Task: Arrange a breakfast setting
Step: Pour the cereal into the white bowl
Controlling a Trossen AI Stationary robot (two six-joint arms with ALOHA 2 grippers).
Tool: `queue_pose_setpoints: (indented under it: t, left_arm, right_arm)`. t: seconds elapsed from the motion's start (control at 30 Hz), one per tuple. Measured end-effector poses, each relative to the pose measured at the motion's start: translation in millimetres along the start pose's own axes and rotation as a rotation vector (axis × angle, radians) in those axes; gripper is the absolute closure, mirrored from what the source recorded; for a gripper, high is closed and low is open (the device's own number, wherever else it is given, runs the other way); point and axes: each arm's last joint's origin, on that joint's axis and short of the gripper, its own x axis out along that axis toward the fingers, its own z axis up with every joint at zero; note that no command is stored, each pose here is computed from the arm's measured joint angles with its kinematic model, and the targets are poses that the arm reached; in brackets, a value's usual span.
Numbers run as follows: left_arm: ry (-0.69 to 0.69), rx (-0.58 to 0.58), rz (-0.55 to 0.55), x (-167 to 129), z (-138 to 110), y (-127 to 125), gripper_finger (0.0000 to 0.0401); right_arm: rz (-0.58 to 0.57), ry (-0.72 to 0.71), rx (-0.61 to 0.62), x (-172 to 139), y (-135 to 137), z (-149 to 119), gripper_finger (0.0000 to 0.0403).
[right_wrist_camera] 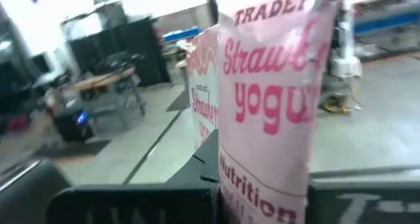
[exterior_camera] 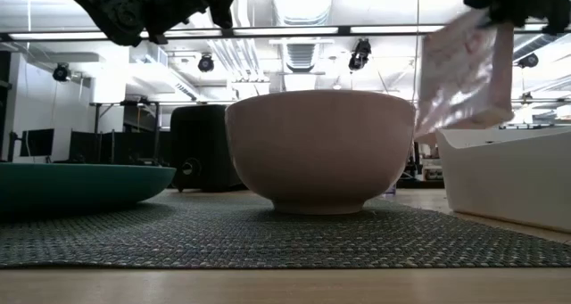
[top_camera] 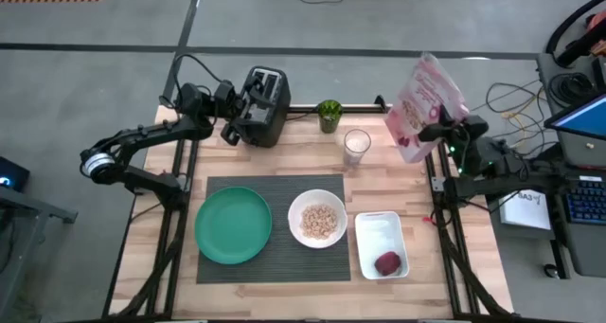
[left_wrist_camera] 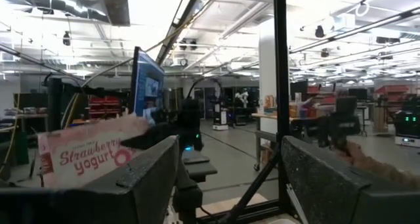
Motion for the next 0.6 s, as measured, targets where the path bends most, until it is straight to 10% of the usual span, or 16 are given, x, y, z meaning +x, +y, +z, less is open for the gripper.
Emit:
queue_pose_setpoints:
  t: [0.6]
  left_arm:
    - [0.005,-0.003,0.005,-0.9,-2.8,0.0,0.0155]
  right_arm:
    - [-0.118,0.000,0.068,4.4,2.3,-101.0,0.0394]
